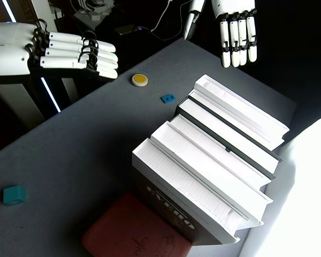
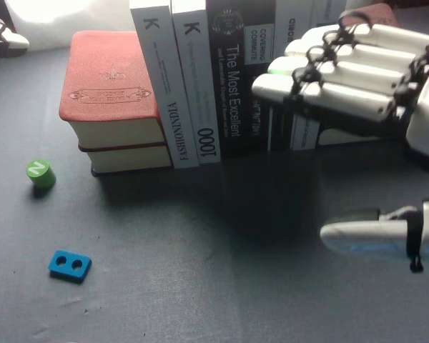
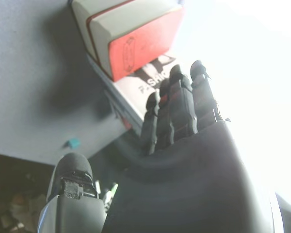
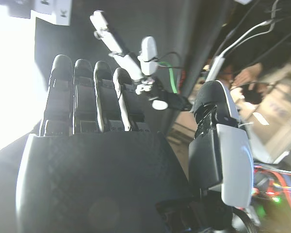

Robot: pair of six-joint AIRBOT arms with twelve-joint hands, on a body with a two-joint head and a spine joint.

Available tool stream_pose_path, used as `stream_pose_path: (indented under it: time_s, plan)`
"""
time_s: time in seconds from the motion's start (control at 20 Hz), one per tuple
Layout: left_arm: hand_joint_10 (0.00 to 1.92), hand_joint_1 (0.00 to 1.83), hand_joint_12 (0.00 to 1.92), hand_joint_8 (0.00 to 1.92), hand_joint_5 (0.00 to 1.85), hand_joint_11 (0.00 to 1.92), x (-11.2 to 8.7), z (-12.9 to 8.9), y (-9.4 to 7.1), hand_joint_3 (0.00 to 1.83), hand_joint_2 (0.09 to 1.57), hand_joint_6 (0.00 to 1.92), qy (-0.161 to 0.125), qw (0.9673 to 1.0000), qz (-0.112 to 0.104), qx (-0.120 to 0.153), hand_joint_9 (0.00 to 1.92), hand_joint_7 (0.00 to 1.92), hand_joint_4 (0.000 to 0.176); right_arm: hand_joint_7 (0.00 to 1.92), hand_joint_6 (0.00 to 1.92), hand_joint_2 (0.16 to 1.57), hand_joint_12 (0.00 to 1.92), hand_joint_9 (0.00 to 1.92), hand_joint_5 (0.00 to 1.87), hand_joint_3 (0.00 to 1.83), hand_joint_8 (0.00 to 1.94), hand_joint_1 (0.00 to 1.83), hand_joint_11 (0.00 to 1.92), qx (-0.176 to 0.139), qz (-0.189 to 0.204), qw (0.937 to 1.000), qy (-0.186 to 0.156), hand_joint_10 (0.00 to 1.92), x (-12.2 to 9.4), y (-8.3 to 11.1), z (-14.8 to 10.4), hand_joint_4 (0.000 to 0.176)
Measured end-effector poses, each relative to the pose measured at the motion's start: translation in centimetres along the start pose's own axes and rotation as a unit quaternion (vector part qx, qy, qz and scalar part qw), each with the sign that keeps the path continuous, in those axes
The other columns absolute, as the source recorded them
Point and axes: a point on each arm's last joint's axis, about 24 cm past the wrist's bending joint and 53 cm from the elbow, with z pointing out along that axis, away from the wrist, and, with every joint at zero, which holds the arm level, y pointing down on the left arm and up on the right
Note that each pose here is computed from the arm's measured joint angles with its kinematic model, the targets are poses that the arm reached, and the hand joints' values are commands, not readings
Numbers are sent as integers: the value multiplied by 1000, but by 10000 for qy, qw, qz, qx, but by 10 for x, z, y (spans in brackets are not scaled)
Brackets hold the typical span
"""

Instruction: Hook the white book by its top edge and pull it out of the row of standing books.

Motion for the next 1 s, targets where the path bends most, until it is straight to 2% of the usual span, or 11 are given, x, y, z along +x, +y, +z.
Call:
stream_pose_path:
  time_s: [0.05, 0.15, 0.45, 0.6, 0.7, 0.9, 1.0]
  plan:
    - [0, 0, 0, 0, 0, 0, 0, 0, 1, 84, 1152, 0, 0, 10000, 3, -9, 0, 0, 0, 11, 29, 1061, 10, 0, 55, 143, 6, 0, 0, 37, 109, 9999, -32, 4, -2, -2, 0, 0]
    - [0, 0, 0, 0, 0, 0, 0, 0, 1, 16, 1177, 0, 7, 10000, 8, -11, 0, 0, 0, 0, 1, 1083, 0, 0, 37, 44, 0, 0, 0, 43, 269, 9996, -40, 0, -2, -2, 0, 0]
    - [0, 0, 0, 0, 0, 0, 1, 0, 1, 11, 1176, 0, 15, 10000, 4, -9, 0, 0, 0, 0, 9, 1065, 0, 0, 57, 27, 0, 0, 0, -46, 310, 9995, -102, 0, -5, 3, 4, 0]
    - [0, 0, 0, 0, 0, 0, 0, 0, 0, 10, 1177, 0, 9, 10000, 3, -3, 0, 0, 0, 7, 10, 1068, 0, 0, 63, 26, 3, 0, 0, -53, 172, 9995, -267, 0, -14, 4, 8, 0]
    - [0, 0, 0, 0, 0, 0, 0, 0, 1, 6, 1170, 0, 10, 10000, 9, -12, 0, 0, 0, 0, 0, 1071, 0, 0, 17, 26, 0, 0, 0, 18, 92, 9991, -413, 0, -22, -3, 13, 0]
    - [0, 0, 0, 0, 0, 0, 1, 0, 2, 10, 1182, 0, 15, 10000, 44, -40, 0, 0, 0, 0, 9, 1080, 0, 0, 33, 26, 0, 0, 0, 496, -163, 9957, -761, 0, -41, -34, 24, 0]
    - [0, 0, 0, 0, 0, 0, 1, 0, 3, 7, 1177, 0, 20, 10000, 66, -58, 0, 0, 0, 0, 7, 1070, 0, 0, 30, 20, 0, 0, 0, 632, -373, 9944, -766, 0, -41, -44, 26, 0]
